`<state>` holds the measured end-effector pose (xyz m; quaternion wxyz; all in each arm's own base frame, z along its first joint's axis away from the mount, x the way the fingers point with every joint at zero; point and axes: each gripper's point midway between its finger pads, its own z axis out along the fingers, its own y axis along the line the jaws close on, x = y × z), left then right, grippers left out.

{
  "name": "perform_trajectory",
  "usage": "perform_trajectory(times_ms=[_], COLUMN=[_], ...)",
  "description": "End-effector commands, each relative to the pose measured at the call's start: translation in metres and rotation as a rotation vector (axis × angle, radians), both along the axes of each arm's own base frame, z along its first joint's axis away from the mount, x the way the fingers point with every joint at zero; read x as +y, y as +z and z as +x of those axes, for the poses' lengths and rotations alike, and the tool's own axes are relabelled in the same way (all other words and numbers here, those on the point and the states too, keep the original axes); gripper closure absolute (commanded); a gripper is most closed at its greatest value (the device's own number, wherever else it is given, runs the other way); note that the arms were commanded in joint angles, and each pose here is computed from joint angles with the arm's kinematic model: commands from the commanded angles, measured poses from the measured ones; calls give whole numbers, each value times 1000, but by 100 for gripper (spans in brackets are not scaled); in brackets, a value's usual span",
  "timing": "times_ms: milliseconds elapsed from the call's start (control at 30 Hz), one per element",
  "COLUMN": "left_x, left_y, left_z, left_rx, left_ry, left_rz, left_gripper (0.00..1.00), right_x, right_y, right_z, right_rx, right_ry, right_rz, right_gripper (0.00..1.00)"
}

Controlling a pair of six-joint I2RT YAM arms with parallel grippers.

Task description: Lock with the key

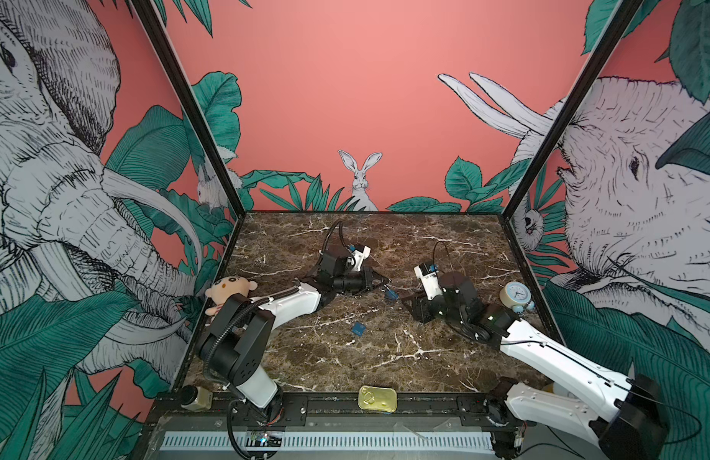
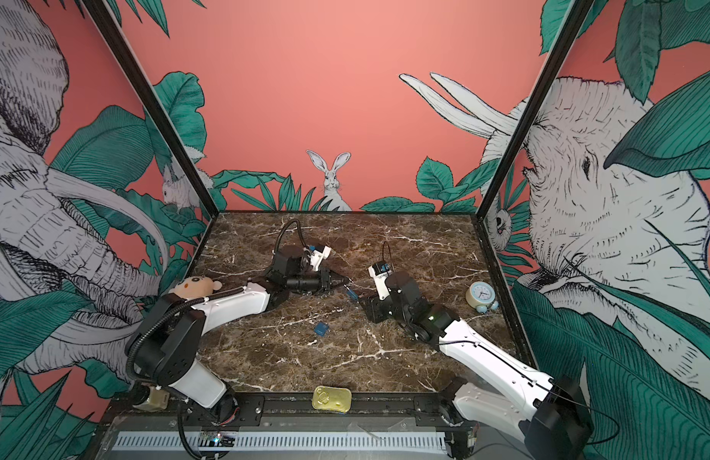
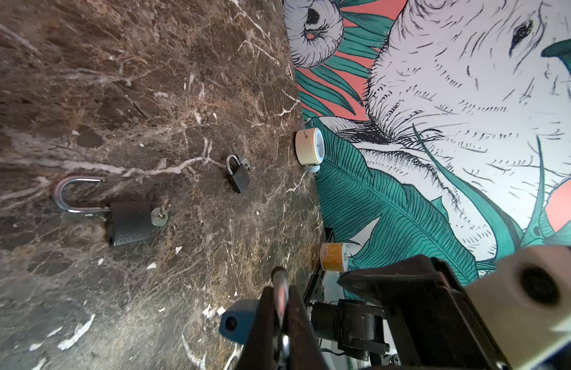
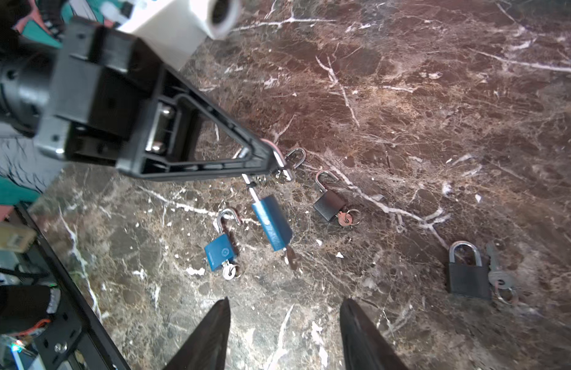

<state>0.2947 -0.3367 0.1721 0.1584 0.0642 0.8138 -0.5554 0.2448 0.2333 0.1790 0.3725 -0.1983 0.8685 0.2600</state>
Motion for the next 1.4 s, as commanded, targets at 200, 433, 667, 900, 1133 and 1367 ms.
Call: perform_trajectory(times_ms=[200,433,667,900,1133,1367], left_x=[-5,-5,-8,-11,-14,-15], left_y=[56,63,66,68,70,70], left_z=[-1,-3,-7,-9,-11,-11], left_rx=[-83,-84,-71,-69,-66,-63], left_ry=[-13,-13,-35,-54,-68,-75], left_rz=[-87,-93,-92,-88,-89,-91], left_gripper=[100,100,100,100,100,100], right_x=[13,20,26,37,40,40], right_y=[17,18,15,12,13,12], right_z=[10,18,26,34,37,38], right_rx=[-76,-100,-118,-119,-124,-122], right_ry=[-1,14,31,58,65,64], right_rz=[156,145,115,107,103,97], right_gripper=[54,56,57,63,70,80])
